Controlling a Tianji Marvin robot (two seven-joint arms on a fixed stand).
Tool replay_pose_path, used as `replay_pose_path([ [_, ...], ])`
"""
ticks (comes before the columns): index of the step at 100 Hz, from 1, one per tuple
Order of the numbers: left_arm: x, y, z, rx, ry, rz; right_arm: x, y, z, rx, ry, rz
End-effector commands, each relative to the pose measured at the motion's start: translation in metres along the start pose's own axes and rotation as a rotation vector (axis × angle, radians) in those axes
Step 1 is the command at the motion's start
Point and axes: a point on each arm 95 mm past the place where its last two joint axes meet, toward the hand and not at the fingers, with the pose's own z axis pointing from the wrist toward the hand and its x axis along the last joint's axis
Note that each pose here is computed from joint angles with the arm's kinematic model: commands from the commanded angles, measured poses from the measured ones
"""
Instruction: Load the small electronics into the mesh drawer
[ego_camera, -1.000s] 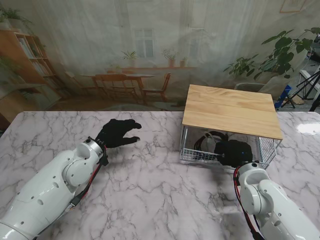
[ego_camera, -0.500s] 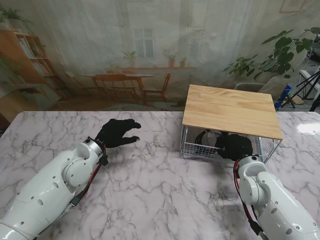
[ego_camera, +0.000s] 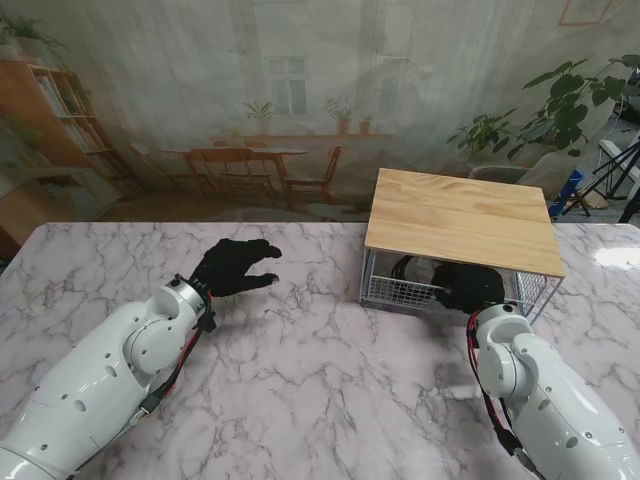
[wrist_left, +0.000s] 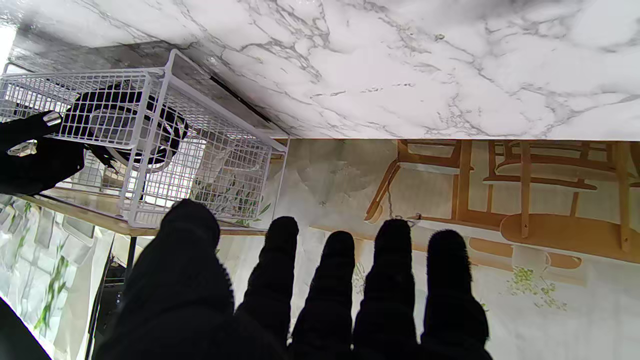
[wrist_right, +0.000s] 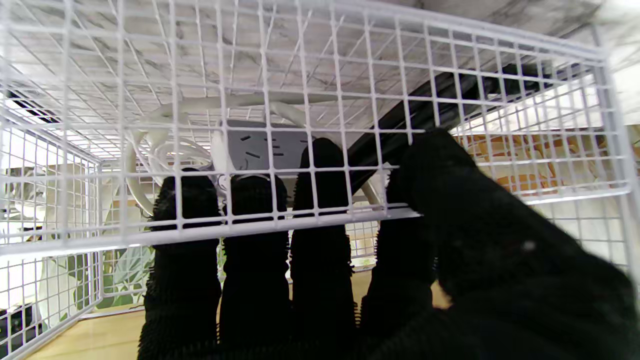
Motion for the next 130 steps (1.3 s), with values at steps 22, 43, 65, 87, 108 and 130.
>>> replay_pose_path([
  [22, -0.001, 0.001, -0.001, -0.016, -0.002, 0.005, -0.003, -0.009, -0.012, 0.085, -0.015, -0.04],
  [43, -0.001, 0.001, -0.001, -0.014, -0.003, 0.004, 0.004, -0.008, -0.033, 0.078, 0.016, -0.047],
  [65, 0.0, 0.001, 0.0, -0.017, 0.001, 0.004, 0.014, 0.001, -0.05, 0.024, 0.067, -0.02],
  [87, -0.001, 0.002, 0.0, -0.014, -0.003, 0.002, 0.025, 0.014, -0.067, -0.003, 0.125, -0.017],
  [108, -0.001, 0.002, -0.001, -0.012, -0.006, -0.001, 0.036, 0.024, -0.077, -0.025, 0.163, 0.001],
  [130, 0.001, -0.004, -0.002, 0.013, -0.001, -0.011, 0.063, 0.048, -0.101, -0.062, 0.24, 0.084],
])
